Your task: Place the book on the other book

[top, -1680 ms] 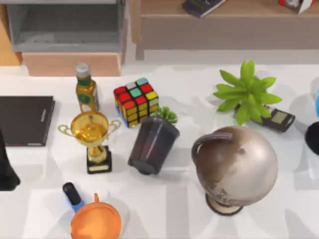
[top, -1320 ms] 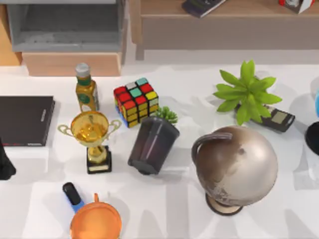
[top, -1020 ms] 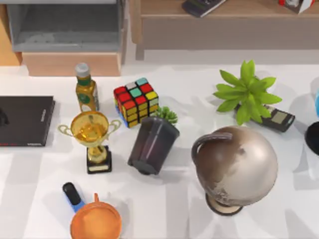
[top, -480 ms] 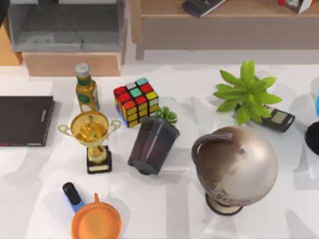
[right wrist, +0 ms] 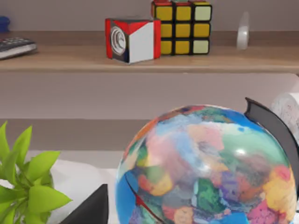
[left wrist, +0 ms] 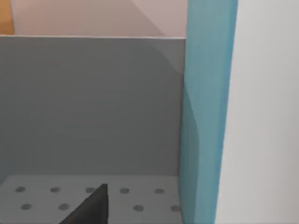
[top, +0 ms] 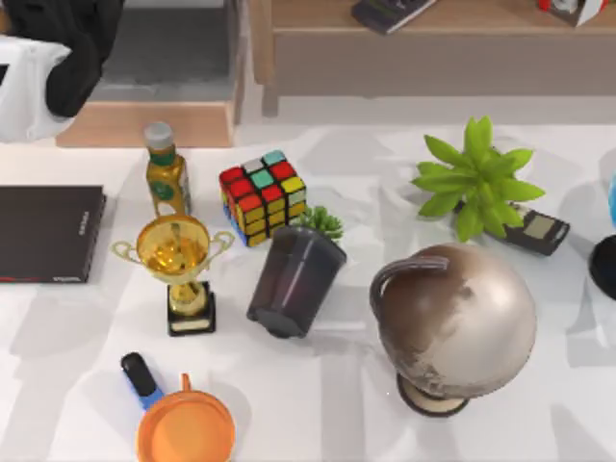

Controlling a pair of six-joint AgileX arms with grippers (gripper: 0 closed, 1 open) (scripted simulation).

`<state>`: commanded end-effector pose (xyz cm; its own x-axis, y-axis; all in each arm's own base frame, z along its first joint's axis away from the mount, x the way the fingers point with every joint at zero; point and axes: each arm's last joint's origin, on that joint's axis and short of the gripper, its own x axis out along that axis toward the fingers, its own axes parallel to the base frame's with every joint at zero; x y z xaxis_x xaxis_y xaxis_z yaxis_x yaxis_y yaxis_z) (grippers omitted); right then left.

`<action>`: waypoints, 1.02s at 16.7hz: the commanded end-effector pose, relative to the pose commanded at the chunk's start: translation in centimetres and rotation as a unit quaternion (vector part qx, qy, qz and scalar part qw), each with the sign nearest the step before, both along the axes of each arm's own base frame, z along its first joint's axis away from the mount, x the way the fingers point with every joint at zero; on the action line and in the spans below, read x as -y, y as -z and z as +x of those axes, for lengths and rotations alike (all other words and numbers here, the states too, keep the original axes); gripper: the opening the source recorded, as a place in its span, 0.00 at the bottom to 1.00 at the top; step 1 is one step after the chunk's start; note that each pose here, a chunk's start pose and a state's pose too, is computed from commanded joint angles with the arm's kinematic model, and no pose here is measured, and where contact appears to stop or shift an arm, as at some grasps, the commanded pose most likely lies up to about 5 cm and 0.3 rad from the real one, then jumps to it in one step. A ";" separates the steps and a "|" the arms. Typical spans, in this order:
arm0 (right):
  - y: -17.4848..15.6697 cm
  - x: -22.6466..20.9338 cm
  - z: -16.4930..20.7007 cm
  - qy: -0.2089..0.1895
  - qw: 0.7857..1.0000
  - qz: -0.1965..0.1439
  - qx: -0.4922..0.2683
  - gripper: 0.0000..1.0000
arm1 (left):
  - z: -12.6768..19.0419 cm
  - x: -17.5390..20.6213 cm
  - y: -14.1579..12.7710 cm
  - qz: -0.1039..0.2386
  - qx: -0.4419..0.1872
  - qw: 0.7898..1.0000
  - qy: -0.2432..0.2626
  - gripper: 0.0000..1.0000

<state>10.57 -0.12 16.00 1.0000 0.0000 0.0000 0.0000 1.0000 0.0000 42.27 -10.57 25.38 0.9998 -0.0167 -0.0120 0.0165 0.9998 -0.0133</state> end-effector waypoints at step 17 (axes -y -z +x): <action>0.0 0.0 0.0 0.000 1.000 0.000 0.000 1.00 | 2.5 0.2 -0.3 -0.001 0.003 1.000 -0.001 1.00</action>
